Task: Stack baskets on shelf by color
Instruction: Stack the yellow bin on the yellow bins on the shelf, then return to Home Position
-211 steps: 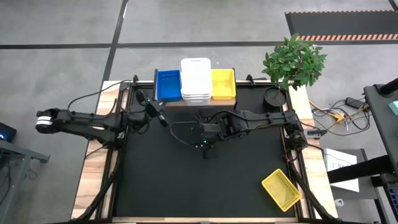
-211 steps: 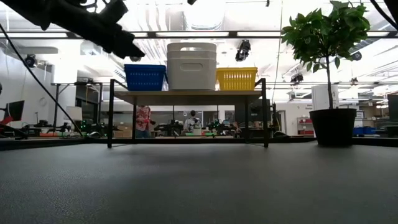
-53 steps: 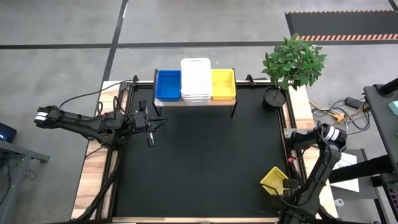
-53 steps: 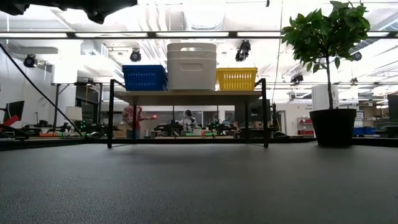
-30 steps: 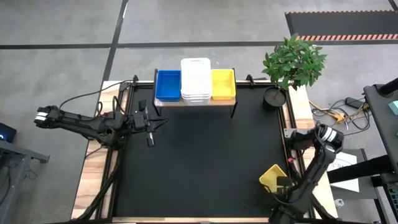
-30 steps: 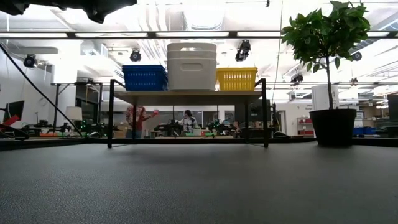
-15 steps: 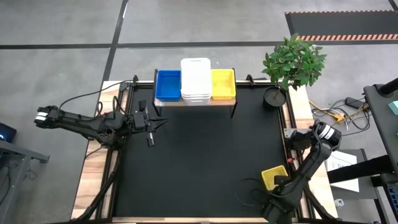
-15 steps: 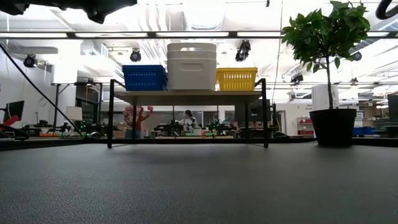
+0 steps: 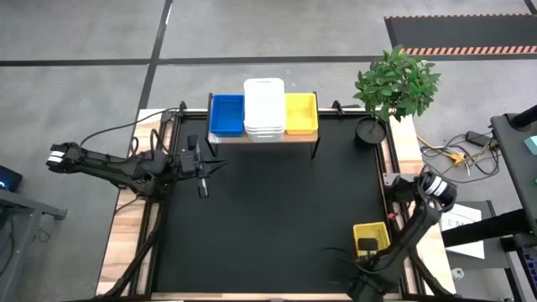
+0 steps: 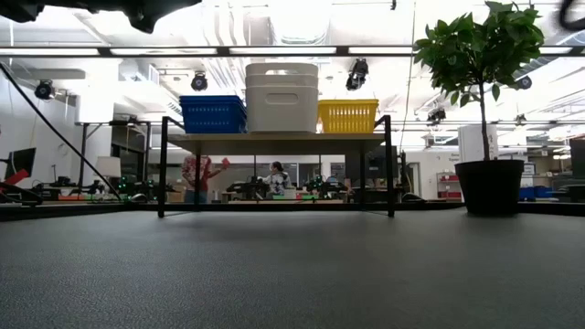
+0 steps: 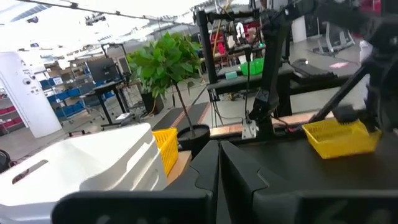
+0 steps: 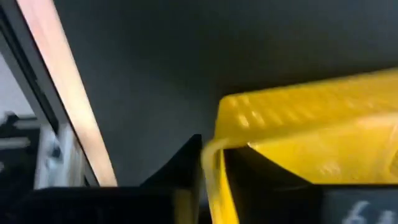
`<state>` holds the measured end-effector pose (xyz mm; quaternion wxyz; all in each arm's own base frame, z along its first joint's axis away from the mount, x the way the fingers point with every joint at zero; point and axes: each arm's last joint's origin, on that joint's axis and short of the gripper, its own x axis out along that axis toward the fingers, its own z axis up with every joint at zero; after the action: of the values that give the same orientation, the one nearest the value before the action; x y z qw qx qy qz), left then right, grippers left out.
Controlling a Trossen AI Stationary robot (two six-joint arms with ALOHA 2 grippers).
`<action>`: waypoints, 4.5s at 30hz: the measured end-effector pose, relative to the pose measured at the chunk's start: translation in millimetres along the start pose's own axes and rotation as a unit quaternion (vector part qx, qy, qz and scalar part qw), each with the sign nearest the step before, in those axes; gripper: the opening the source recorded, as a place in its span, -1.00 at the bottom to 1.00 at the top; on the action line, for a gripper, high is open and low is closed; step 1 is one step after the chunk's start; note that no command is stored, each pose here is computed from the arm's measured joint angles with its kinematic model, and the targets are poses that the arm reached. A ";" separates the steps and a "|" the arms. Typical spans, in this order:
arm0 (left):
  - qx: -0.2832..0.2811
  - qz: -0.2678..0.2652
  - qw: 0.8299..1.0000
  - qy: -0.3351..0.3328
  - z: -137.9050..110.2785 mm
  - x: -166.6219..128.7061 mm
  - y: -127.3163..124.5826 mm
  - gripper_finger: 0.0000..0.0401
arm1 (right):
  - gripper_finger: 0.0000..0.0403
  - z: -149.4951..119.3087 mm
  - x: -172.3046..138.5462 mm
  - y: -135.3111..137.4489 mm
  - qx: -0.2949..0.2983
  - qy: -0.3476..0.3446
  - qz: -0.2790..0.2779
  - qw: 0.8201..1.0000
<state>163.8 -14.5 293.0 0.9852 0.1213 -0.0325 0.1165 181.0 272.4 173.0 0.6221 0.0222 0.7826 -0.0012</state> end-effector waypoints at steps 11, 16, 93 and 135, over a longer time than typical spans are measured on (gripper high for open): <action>-0.002 0.000 1.000 -0.003 0.4 0.2 0.0 -1.00 | -0.96 30.9 -26.3 -18.2 0.028 -0.098 -0.009 0.995; -0.002 0.000 1.000 -0.003 0.2 0.2 -0.1 -1.00 | -0.94 26.8 -45.1 -19.2 0.067 -0.114 0.015 0.991; 0.038 0.010 0.999 -0.038 5.6 -1.7 2.1 -1.00 | -0.91 111.9 -263.2 -356.9 0.091 -0.345 -0.201 0.912; 0.046 0.001 0.999 -0.015 2.3 -6.1 2.7 -1.00 | -0.96 118.8 -244.4 -333.4 0.087 -0.349 -0.175 0.916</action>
<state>157.2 -13.9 295.3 0.9779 0.1681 -0.0422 0.1172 339.5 -72.3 375.6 0.8413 -0.0627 0.5036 -0.1859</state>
